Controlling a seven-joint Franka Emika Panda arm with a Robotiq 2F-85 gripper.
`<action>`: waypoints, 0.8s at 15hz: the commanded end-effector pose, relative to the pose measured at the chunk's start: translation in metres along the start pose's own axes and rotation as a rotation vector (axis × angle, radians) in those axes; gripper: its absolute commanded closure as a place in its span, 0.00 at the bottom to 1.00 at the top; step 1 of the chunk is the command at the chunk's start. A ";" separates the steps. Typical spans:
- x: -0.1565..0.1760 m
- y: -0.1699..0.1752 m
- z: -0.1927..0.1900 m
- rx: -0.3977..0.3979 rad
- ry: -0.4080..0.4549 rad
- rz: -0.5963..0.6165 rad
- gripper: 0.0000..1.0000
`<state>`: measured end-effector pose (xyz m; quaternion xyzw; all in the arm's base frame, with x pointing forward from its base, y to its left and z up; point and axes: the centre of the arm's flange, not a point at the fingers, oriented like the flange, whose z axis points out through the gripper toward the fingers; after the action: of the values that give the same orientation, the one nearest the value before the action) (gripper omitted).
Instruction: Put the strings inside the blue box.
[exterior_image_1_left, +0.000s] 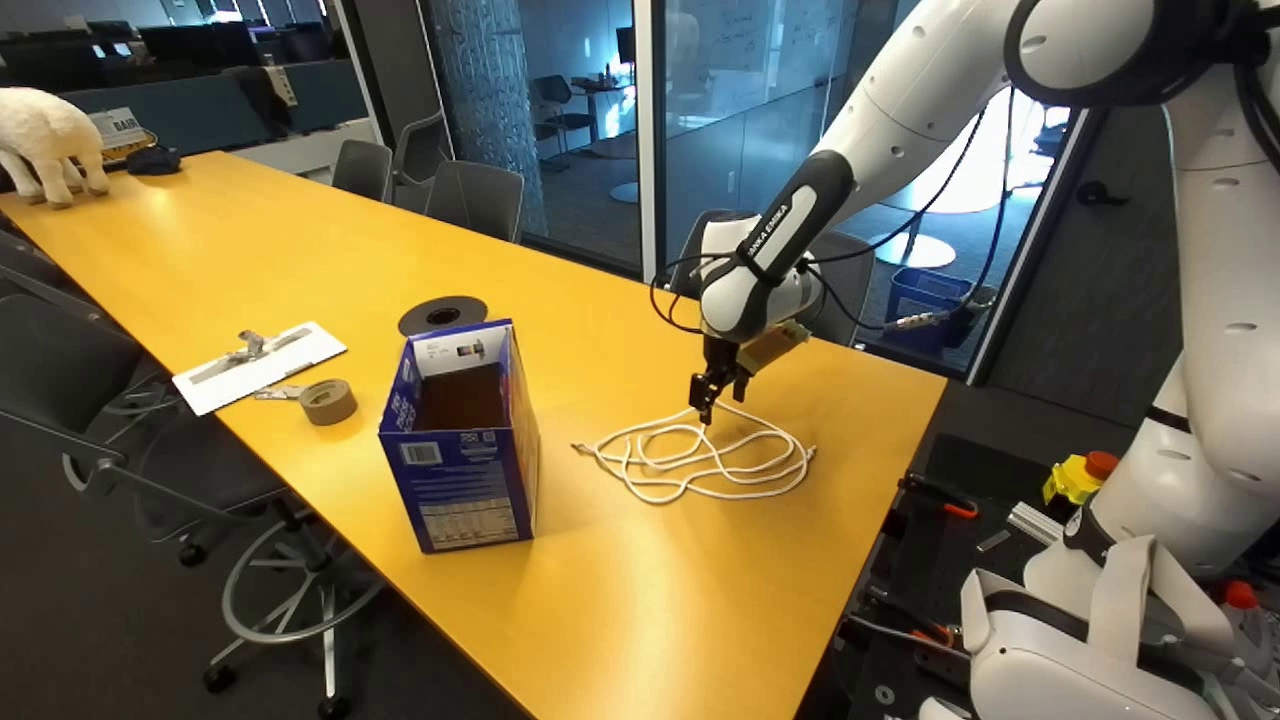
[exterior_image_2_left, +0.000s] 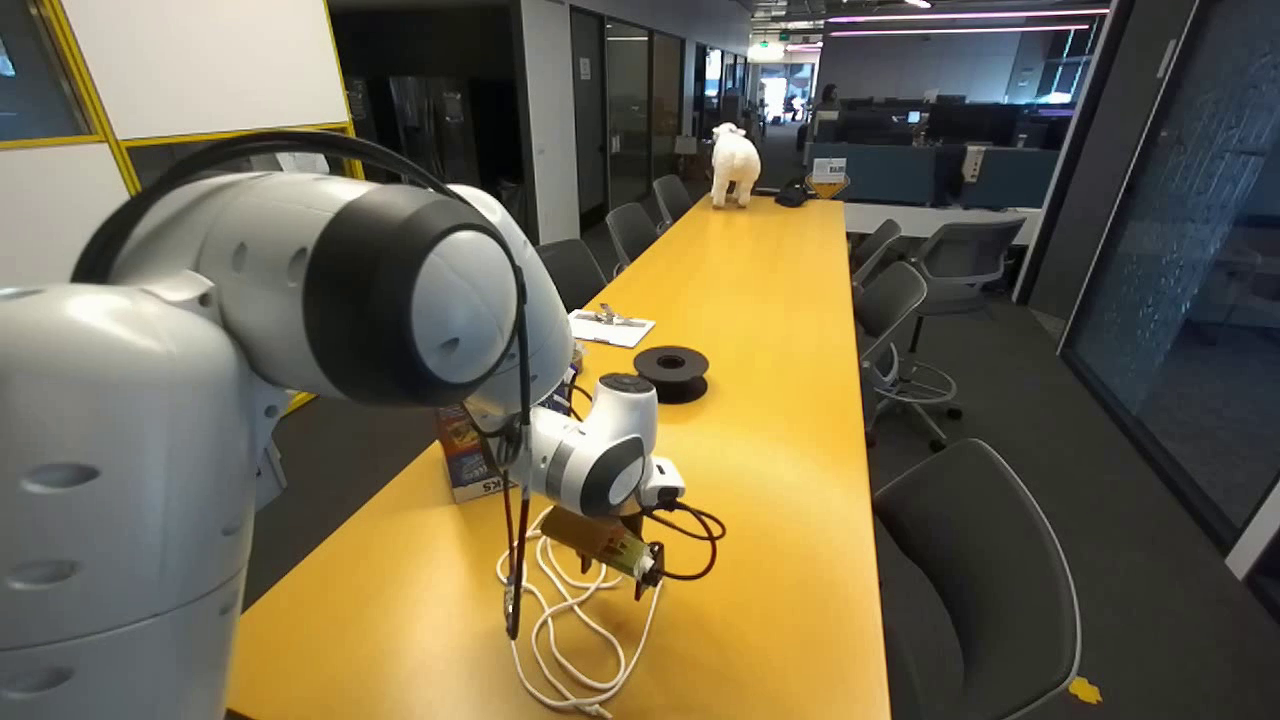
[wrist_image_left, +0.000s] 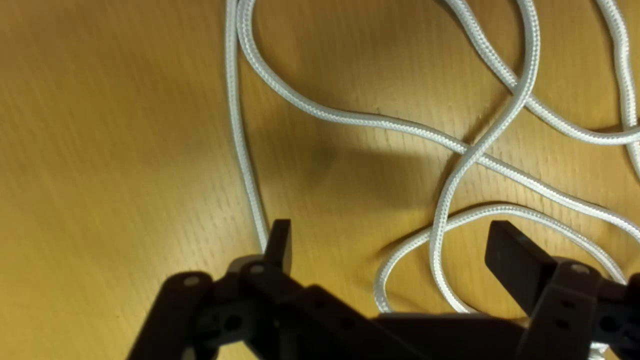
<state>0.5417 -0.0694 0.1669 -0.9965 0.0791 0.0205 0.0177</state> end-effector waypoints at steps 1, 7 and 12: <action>0.014 -0.006 0.014 0.028 -0.014 -0.003 0.00; 0.011 -0.017 0.028 0.039 -0.026 -0.024 0.00; 0.008 -0.019 0.034 0.027 -0.025 -0.032 0.00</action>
<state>0.5455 -0.0512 0.1352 -0.9965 0.0664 0.0413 0.0309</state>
